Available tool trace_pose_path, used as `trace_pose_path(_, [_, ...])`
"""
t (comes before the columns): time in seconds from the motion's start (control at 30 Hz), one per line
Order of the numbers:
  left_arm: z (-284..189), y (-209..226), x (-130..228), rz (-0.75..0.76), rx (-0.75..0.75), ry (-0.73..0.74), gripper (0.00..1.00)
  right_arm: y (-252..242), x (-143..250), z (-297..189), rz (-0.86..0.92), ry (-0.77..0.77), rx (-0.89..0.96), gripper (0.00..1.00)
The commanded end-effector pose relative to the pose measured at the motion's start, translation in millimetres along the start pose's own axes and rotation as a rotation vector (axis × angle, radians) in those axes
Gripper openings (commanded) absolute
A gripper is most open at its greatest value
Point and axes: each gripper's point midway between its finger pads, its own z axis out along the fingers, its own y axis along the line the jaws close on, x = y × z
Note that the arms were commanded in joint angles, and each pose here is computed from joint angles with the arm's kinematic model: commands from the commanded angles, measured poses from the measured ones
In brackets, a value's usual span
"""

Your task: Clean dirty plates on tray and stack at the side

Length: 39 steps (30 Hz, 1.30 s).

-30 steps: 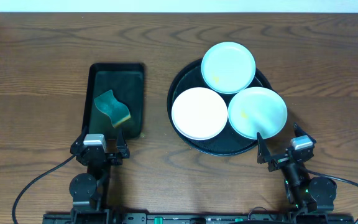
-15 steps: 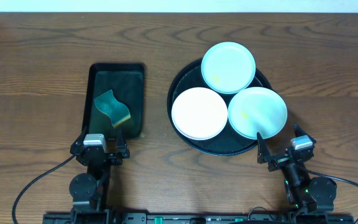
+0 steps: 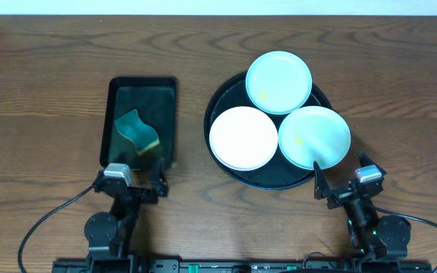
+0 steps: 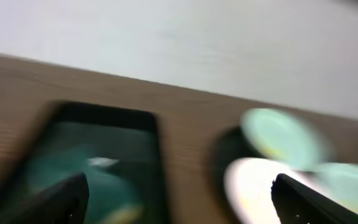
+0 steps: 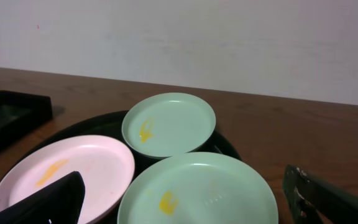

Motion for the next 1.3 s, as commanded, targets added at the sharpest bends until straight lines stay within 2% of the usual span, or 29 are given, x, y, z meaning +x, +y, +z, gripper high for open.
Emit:
trace_pose_path(0.0, [-5.8, -42.2, 18.0, -0.306, 0.236, 0.129, 0.94, 1.7, 1.8, 0.3, -0.006, 0.006, -0.005, 0.99])
trace_pose_path(0.07, [-5.8, -44.2, 11.6, -0.377, 0.244, 0.114, 0.94, 1.7, 1.9, 0.3, -0.006, 0.006, -0.005, 0.99])
trace_pose_path(0.13, [-7.7, -52.5, -9.8, -0.397, 0.294, 0.041, 0.94, 1.7, 1.9, 0.3, -0.006, 0.006, -0.005, 0.99])
trace_pose_path(0.33, [-42.7, -95.9, -94.5, -0.212, 0.531, -0.296, 0.94, 1.7, 1.8, 0.3, -0.007, 0.006, -0.005, 0.99])
trace_pose_path(0.4, [-52.1, -103.8, -110.9, -0.186, 0.555, -0.343, 0.94, 1.7, 1.9, 0.3, -0.006, 0.006, -0.005, 0.99])
trace_pose_path(0.57, [-59.6, -114.6, -141.0, -0.15, 0.539, -0.353, 0.94, 1.7, 1.8, 0.3, -0.006, 0.006, -0.005, 0.99])
trace_pose_path(0.7, [-41.5, -112.8, -156.0, -0.068, 0.42, -0.221, 0.94, 1.8, 1.9, 0.3, -0.006, 0.006, -0.005, 0.99])
trace_pose_path(0.83, [-1.8, -76.0, -173.5, -0.171, 0.123, -0.008, 0.94, 1.7, 1.9, 0.3, -0.007, 0.006, -0.005, 0.99])
trace_pose_path(0.93, [28.9, -58.0, -191.3, -0.039, -0.017, 0.146, 0.94, 1.7, 1.8, 0.3, -0.006, 0.006, -0.005, 0.99])
trace_pose_path(1.0, [48.0, -53.8, -198.6, 0.07, -0.033, 0.235, 0.94, 1.7, 1.8, 0.3, -0.006, 0.006, -0.005, 0.99])
trace_pose_path(1.07, [64.6, -46.8, -195.6, 0.104, -0.05, 0.322, 0.94, 1.7, 1.8, 0.3, -0.006, 0.006, -0.005, 0.99])
trace_pose_path(1.17, [90.4, -35.5, -184.6, 0.08, -0.069, 0.413, 0.94, 1.7, 1.9, 0.3, -0.007, 0.006, -0.005, 0.99])
trace_pose_path(1.27, [104.6, -6.8, -171.4, -0.072, -0.24, 0.519, 0.94, 1.7, 1.8, 0.3, -0.006, 0.006, -0.005, 0.99])
